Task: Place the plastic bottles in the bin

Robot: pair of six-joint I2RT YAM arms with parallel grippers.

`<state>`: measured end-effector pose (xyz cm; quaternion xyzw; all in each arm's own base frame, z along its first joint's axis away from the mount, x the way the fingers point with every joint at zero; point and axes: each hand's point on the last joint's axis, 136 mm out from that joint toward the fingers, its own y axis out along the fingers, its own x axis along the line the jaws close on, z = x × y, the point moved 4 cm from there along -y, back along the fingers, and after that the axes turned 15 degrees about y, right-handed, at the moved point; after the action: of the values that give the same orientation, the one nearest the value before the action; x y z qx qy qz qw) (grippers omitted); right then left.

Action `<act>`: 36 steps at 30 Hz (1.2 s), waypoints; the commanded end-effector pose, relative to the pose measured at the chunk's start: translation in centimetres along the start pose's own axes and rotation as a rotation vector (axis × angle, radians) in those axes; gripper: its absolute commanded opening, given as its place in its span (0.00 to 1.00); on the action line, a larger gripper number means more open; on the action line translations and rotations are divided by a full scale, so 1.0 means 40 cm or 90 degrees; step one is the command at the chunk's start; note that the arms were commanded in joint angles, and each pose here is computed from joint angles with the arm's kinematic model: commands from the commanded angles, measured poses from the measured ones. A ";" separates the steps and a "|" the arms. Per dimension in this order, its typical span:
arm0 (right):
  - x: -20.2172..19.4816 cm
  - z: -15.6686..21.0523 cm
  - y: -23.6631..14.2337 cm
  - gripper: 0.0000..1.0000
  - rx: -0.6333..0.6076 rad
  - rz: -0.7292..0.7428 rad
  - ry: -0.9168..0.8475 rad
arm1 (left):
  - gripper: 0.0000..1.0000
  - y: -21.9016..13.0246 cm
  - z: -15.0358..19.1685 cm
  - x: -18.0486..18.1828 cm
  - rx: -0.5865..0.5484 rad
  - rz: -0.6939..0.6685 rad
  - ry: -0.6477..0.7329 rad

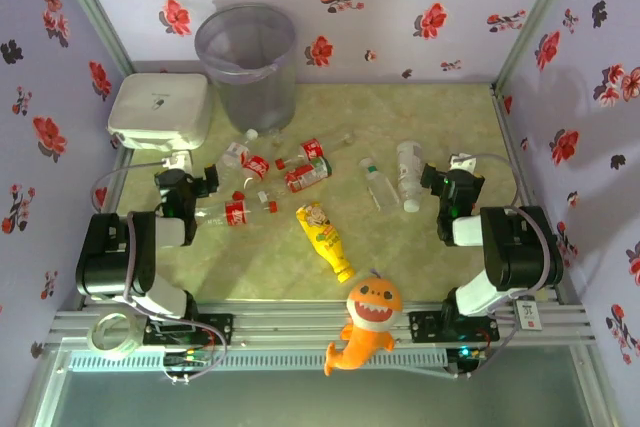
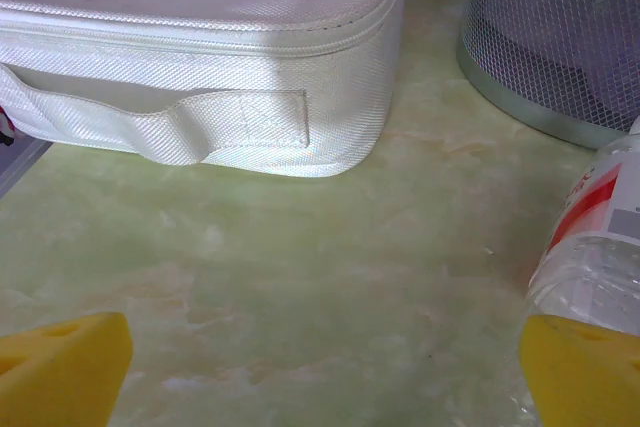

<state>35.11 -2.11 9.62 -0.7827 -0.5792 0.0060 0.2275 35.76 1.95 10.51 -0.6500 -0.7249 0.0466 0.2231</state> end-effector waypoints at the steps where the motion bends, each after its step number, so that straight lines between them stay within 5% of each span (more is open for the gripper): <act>1: 0.005 -0.017 0.004 0.99 -0.013 -0.004 0.008 | 1.00 0.000 -0.010 0.003 -0.016 -0.003 0.013; 24: 0.004 -0.030 0.006 0.99 -0.006 -0.011 0.022 | 1.00 0.001 -0.012 0.003 -0.015 -0.002 0.013; 31: 0.055 -0.240 -0.075 0.99 0.062 0.012 -0.021 | 1.00 -0.080 -0.153 0.066 -0.003 -0.035 -0.010; 36: 0.024 -0.304 -0.173 0.99 0.209 0.115 -0.012 | 1.00 -0.181 -0.223 0.113 0.075 -0.052 -0.108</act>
<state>36.67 -3.02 26.93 -0.7826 -0.5767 0.0006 0.2346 34.49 2.63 22.81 -0.6299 -0.7566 0.0457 0.1697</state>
